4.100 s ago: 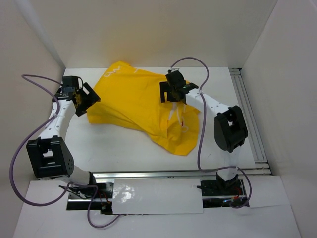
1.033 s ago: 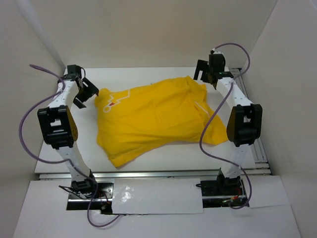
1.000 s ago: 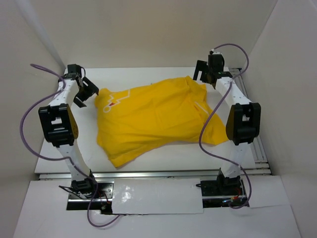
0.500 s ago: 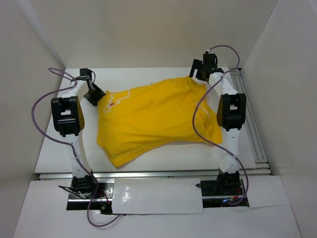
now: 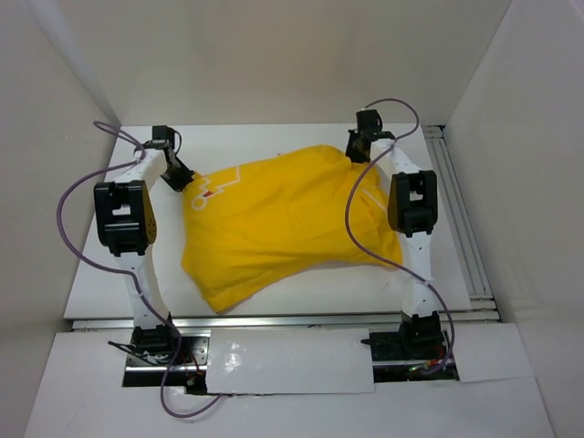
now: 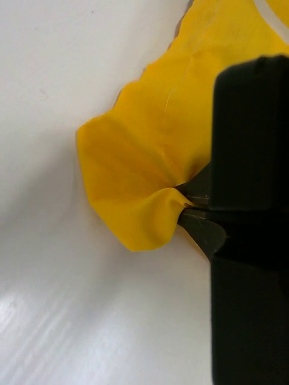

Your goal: Put the pillow into the pillowcase

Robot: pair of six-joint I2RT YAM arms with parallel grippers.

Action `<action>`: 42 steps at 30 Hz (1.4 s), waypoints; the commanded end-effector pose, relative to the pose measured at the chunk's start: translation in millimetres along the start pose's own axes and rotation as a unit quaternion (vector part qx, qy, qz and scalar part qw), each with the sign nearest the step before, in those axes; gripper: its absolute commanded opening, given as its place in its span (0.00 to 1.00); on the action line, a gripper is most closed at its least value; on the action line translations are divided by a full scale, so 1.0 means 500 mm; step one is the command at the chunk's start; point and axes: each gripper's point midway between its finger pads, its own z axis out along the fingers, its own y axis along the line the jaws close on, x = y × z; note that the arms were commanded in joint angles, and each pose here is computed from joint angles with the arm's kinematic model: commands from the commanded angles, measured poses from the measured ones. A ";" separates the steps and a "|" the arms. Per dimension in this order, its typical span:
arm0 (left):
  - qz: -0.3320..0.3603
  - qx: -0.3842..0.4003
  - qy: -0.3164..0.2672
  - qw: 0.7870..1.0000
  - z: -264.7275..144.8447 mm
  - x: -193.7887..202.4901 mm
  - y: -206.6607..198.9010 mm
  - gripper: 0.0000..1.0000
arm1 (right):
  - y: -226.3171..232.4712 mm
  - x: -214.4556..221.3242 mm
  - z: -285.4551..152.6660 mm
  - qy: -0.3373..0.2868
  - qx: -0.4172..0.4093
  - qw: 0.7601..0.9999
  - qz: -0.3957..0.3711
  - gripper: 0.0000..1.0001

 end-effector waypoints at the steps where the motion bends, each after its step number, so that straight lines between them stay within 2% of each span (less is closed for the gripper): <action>1: 0.029 0.012 -0.081 0.996 -0.126 -0.077 -0.015 0.00 | 0.001 -0.040 -0.063 -0.013 -0.009 1.000 -0.004 0.00; 2: 0.038 0.020 -0.123 0.991 -0.180 -0.117 -0.031 0.00 | -0.010 -0.069 -0.071 -0.030 -0.004 1.000 -0.006 0.00; 3: 0.043 0.023 -0.141 0.989 -0.210 -0.136 -0.039 0.00 | -0.023 -0.163 -0.117 -0.081 -0.001 0.997 0.003 0.00; 4: 0.044 0.017 -0.151 0.987 -0.243 -0.153 -0.035 0.00 | -0.035 -0.209 -0.147 -0.103 0.007 0.995 0.004 0.00; 5: 0.051 0.040 -0.195 0.979 -0.319 -0.204 -0.071 0.00 | -0.050 -0.272 -0.184 -0.146 0.023 0.989 0.005 0.00; 6: 0.048 0.038 -0.225 0.973 -0.368 -0.237 -0.071 0.00 | -0.058 -0.380 -0.265 -0.219 0.025 0.975 0.014 0.00; 7: 0.049 0.043 -0.246 0.967 -0.412 -0.258 -0.081 0.00 | -0.058 -0.444 -0.329 -0.271 0.021 0.962 0.018 0.00; 8: 0.048 0.061 -0.288 0.954 -0.504 -0.299 -0.097 0.00 | -0.063 -0.494 -0.389 -0.314 0.020 0.949 0.023 0.00; 10: 0.045 0.103 -0.340 0.934 -0.626 -0.329 -0.118 0.00 | -0.088 -0.562 -0.493 -0.380 0.018 0.924 0.035 0.00; 11: 0.043 0.119 -0.363 0.923 -0.680 -0.342 -0.116 0.00 | -0.076 -0.617 -0.621 -0.451 0.005 0.892 0.040 0.00; 13: 0.045 0.170 -0.417 0.892 -0.825 -0.339 -0.120 0.00 | -0.085 -0.629 -0.687 -0.480 0.004 0.876 0.042 0.00; 14: 0.047 0.183 -0.426 0.885 -0.858 -0.327 -0.118 0.00 | -0.084 -0.640 -0.766 -0.506 0.002 0.861 0.042 0.00; 16: 0.065 0.206 -0.426 0.879 -0.871 -0.298 -0.118 0.00 | -0.085 -0.622 -0.784 -0.497 0.007 0.867 0.037 0.00; 18: 0.069 0.204 -0.426 0.879 -0.880 -0.240 -0.074 0.00 | -0.089 -0.611 -0.857 -0.521 0.008 0.853 0.033 0.00; 19: 0.062 0.197 -0.437 0.875 -0.885 -0.228 -0.053 0.00 | -0.123 -0.573 -0.793 -0.490 0.023 0.871 0.030 0.00; 20: 0.054 0.197 -0.457 0.866 -0.900 -0.223 -0.039 0.00 | -0.135 -0.564 -0.801 -0.491 0.025 0.870 0.030 0.00; 22: 0.057 0.183 -0.466 0.863 -0.906 -0.196 -0.004 0.00 | -0.140 -0.539 -0.791 -0.462 0.005 0.887 0.016 0.00; 24: 0.055 0.155 -0.436 0.885 -0.865 -0.159 0.018 0.00 | -0.145 -0.491 -0.746 -0.411 -0.006 0.912 0.013 0.00; 25: 0.022 0.140 -0.395 0.908 -0.793 -0.117 0.047 0.00 | -0.124 -0.453 -0.715 -0.380 -0.039 0.924 -0.005 0.00; 26: 0.000 0.127 -0.362 0.923 -0.736 -0.085 0.072 0.00 | -0.140 -0.337 -0.622 -0.303 -0.047 0.952 0.010 0.00; 27: -0.016 0.132 -0.330 0.935 -0.678 -0.046 0.082 0.01 | -0.143 -0.285 -0.582 -0.286 -0.058 0.956 0.022 0.00; 28: -0.034 0.099 -0.255 0.961 -0.530 0.037 0.135 0.10 | -0.150 -0.220 -0.539 -0.259 -0.067 0.962 0.057 0.05; 29: -0.019 0.140 -0.218 0.966 -0.507 0.090 0.128 0.22 | -0.191 -0.044 -0.433 -0.178 -0.046 0.978 0.097 0.16; 30: -0.011 0.135 -0.171 0.976 -0.442 0.157 0.146 0.34 | -0.200 -0.006 -0.420 -0.182 -0.041 0.975 0.122 0.16; 32: 0.004 0.124 -0.133 0.983 -0.428 0.216 0.166 0.32 | -0.253 0.152 -0.371 -0.101 -0.004 0.981 0.168 0.16; 33: 0.016 0.130 -0.136 0.982 -0.450 0.236 0.168 0.30 | -0.259 0.173 -0.378 -0.094 0.006 0.981 0.171 0.16; 34: 0.015 0.132 -0.147 0.980 -0.482 0.237 0.169 0.33 | -0.286 0.201 -0.384 -0.081 0.040 0.977 0.192 0.23; 36: 0.028 0.141 -0.155 0.977 -0.532 0.253 0.179 0.53 | -0.288 0.213 -0.402 -0.076 0.051 0.976 0.200 0.51; 37: 0.031 0.167 -0.177 0.969 -0.580 0.253 0.174 0.67 | -0.280 0.193 -0.430 -0.094 0.046 0.975 0.196 0.78; 38: 0.043 0.177 -0.177 0.967 -0.592 0.266 0.176 0.99 | -0.273 0.184 -0.445 -0.105 0.049 0.975 0.191 0.87; 39: 0.047 0.187 -0.188 0.963 -0.612 0.266 0.178 1.00 | -0.266 0.162 -0.467 -0.124 0.052 0.973 0.185 1.00; 42: 0.042 0.201 -0.221 0.953 -0.665 0.252 0.180 1.00 | -0.273 0.090 -0.560 -0.188 0.091 0.961 0.180 1.00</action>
